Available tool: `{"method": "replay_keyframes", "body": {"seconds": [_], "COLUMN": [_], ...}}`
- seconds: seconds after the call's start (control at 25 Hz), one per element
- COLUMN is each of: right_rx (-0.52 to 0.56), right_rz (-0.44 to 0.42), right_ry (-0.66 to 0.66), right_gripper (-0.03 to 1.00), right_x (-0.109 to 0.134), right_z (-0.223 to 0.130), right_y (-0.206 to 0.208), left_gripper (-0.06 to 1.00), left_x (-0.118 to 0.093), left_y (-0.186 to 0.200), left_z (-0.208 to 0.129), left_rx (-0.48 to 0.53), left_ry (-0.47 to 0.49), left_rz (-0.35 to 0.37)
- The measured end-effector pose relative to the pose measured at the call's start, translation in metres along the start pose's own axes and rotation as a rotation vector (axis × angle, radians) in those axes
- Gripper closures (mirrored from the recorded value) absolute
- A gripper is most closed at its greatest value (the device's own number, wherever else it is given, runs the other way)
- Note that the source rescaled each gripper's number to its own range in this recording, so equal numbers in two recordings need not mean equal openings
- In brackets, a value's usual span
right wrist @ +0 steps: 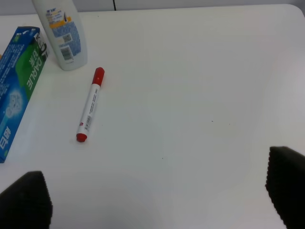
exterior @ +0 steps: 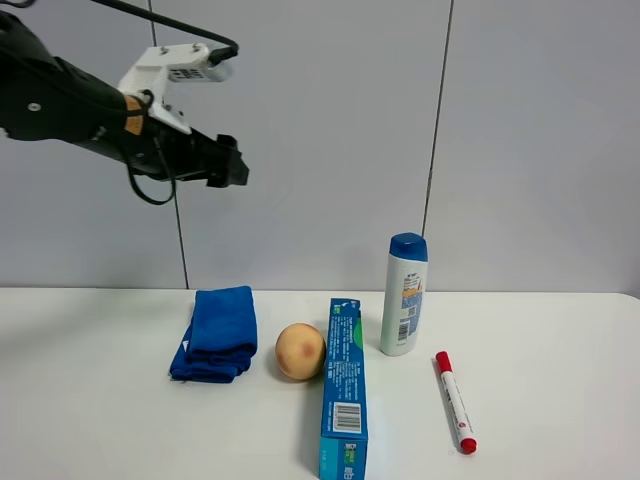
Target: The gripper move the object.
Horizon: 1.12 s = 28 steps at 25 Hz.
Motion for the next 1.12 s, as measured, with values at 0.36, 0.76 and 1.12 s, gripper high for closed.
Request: {"method": "replay_keyframes", "body": {"seconds": [0.36, 0.76, 1.12], "right_rx": [0.0, 0.0, 0.0], "right_rz": [0.0, 0.0, 0.0], "right_ry": [0.0, 0.0, 0.0], "right_gripper": [-0.03, -0.03, -0.03], "right_x": [0.0, 0.0, 0.0], "right_z": [0.0, 0.0, 0.0], "right_y": [0.0, 0.0, 0.0], "left_gripper": [0.2, 0.2, 0.2], "left_x": [0.066, 0.08, 0.057], "left_y": [0.122, 0.228, 0.309], "left_z": [-0.021, -0.028, -0.036], "left_rx": [-0.031, -0.02, -0.021], "left_ry": [0.073, 0.156, 0.252], "left_rz": [0.217, 0.462, 0.515]}}
Point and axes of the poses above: a point on each arm's last joint axis where the gripper is mounted, y pointing back along that axis away from the gripper, x along the wrist's bending axis when the last joint is at zero, z = x × y, the point moved 5 cm from there along -y, pointing out along that axis toward the gripper, and after that the axes turned 5 degrees about -y, right-handed, at the moved point
